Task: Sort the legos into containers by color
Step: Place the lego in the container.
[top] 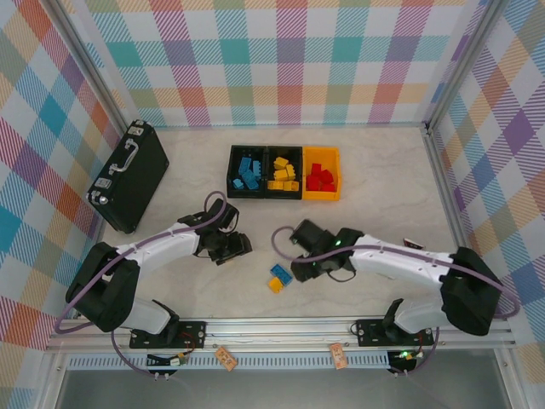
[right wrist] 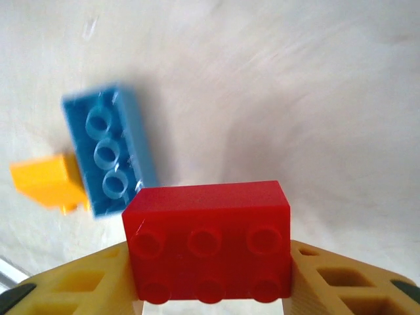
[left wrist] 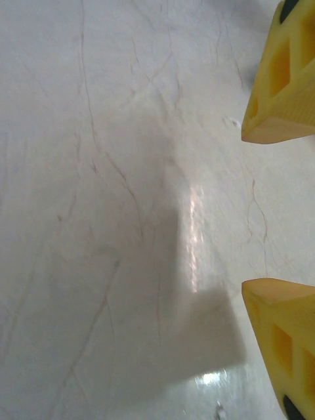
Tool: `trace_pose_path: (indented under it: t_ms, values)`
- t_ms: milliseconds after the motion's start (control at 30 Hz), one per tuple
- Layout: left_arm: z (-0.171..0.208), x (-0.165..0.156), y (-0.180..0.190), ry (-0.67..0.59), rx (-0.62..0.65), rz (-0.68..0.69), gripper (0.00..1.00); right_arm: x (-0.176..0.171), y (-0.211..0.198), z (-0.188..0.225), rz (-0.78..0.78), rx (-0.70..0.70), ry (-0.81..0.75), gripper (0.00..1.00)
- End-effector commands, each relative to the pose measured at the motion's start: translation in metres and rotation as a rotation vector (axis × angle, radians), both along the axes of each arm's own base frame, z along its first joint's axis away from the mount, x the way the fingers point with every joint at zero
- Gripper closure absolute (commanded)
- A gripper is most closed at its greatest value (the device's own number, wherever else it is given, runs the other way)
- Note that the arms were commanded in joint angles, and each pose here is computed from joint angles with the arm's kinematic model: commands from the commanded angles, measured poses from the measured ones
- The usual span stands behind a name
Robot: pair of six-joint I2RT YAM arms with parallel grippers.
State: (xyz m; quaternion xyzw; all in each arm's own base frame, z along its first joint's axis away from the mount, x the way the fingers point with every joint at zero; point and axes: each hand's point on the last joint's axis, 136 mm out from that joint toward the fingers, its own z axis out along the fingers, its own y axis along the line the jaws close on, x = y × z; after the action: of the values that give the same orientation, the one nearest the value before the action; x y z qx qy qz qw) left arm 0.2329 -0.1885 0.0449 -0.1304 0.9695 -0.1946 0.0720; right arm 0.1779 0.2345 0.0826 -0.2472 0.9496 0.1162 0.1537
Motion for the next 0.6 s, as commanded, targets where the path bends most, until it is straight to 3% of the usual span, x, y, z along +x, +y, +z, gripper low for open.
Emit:
trace_pose_path:
  t_ms: [0,300,567]
  values:
    - [0.028,0.018,-0.022,-0.091,-0.085,-0.001,0.44,0.028,-0.008,0.032,-0.112,0.098,-0.008,0.49]
    - [0.050,0.037,-0.042,-0.179,-0.104,-0.010,0.44,0.134,-0.030,0.084,-0.361,0.192,-0.087,0.48]
    - [0.069,0.050,-0.050,-0.244,-0.123,-0.003,0.44,0.224,-0.049,0.083,-0.490,0.159,-0.119,0.48]
